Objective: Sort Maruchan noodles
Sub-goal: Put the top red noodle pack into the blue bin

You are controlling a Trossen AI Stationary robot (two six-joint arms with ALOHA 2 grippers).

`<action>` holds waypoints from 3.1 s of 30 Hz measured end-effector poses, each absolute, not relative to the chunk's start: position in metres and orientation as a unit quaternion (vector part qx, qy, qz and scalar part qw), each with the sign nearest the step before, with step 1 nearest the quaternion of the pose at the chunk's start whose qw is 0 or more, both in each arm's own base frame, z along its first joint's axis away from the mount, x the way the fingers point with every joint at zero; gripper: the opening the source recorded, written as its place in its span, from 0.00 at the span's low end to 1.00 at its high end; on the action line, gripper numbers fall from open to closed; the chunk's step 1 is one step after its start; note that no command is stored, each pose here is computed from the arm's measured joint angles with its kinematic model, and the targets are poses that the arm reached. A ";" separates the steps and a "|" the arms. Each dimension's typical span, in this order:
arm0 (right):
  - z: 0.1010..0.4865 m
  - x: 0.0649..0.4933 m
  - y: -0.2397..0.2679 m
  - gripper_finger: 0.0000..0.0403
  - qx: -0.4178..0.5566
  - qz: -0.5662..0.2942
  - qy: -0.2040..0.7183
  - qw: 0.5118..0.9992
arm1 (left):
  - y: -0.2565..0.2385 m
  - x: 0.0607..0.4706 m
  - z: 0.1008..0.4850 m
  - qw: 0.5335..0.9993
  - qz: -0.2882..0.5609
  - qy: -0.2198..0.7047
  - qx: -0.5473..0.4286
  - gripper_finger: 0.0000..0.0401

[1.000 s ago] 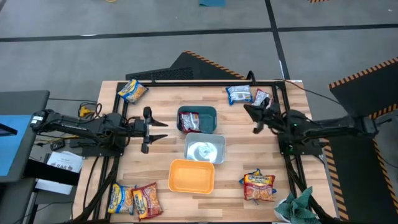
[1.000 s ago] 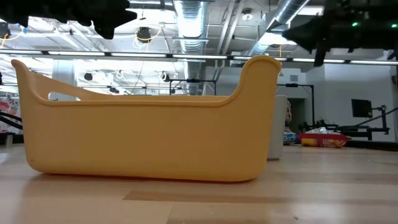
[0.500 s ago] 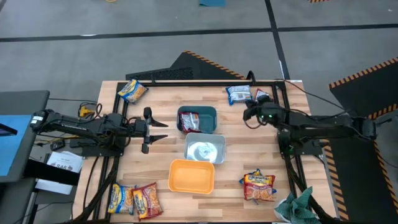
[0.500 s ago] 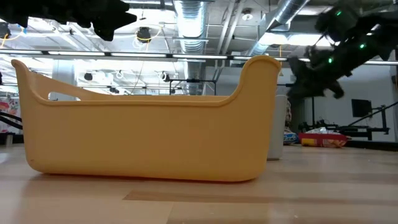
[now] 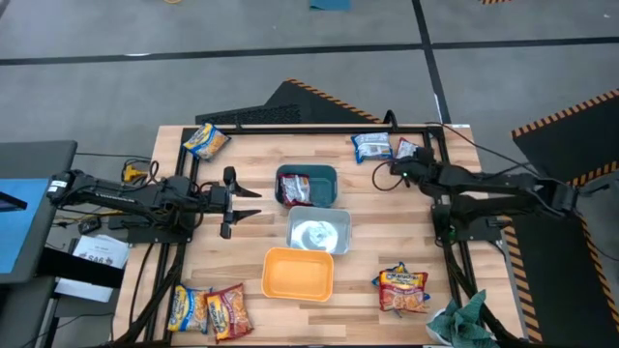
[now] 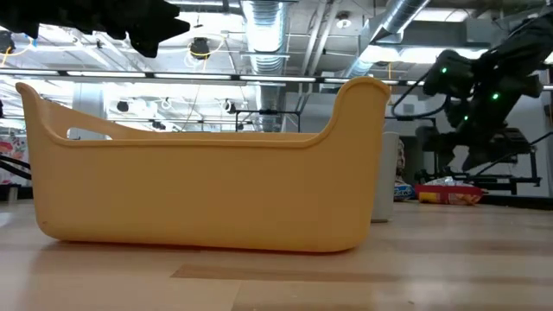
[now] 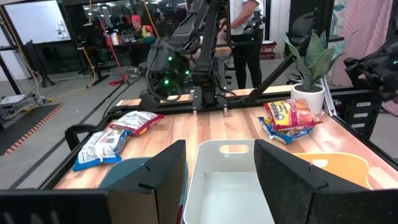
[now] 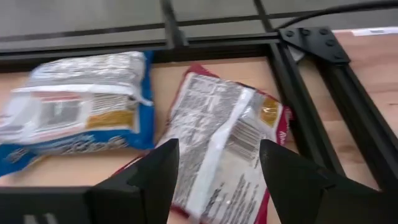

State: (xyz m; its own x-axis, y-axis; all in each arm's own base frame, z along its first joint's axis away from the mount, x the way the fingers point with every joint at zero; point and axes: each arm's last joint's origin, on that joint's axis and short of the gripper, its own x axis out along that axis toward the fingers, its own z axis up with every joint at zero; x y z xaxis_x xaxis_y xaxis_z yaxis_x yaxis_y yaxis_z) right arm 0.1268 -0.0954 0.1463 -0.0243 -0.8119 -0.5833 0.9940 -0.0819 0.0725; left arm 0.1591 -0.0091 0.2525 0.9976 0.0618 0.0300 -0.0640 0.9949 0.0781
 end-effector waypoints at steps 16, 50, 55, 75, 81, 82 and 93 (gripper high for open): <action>0.114 0.138 -0.119 0.60 0.255 -0.731 0.188 0.604 | -0.009 0.159 0.252 0.999 0.031 -0.011 0.041 0.45; 0.208 0.169 -0.056 0.02 0.168 -0.487 0.014 0.857 | -0.009 0.159 0.252 0.999 0.032 -0.012 0.041 0.45; 0.210 0.196 -0.032 0.02 0.144 -0.399 -0.016 0.905 | -0.009 0.159 0.252 0.999 0.032 -0.012 0.041 0.45; 0.192 0.316 -0.026 0.02 -0.059 -0.202 0.098 0.973 | -0.009 0.159 0.252 0.999 0.032 -0.012 0.041 0.45; 0.187 0.316 -0.039 0.02 -0.064 -0.207 0.115 0.969 | -0.009 0.159 0.252 0.999 0.032 -0.011 0.042 0.45; 0.186 0.315 -0.041 0.02 -0.064 -0.203 0.119 0.970 | -0.009 0.159 0.252 0.999 0.032 -0.011 0.042 0.45; 0.182 0.314 -0.046 0.15 -0.036 -0.195 0.136 0.971 | -0.008 0.159 0.252 0.997 0.055 -0.009 0.046 0.45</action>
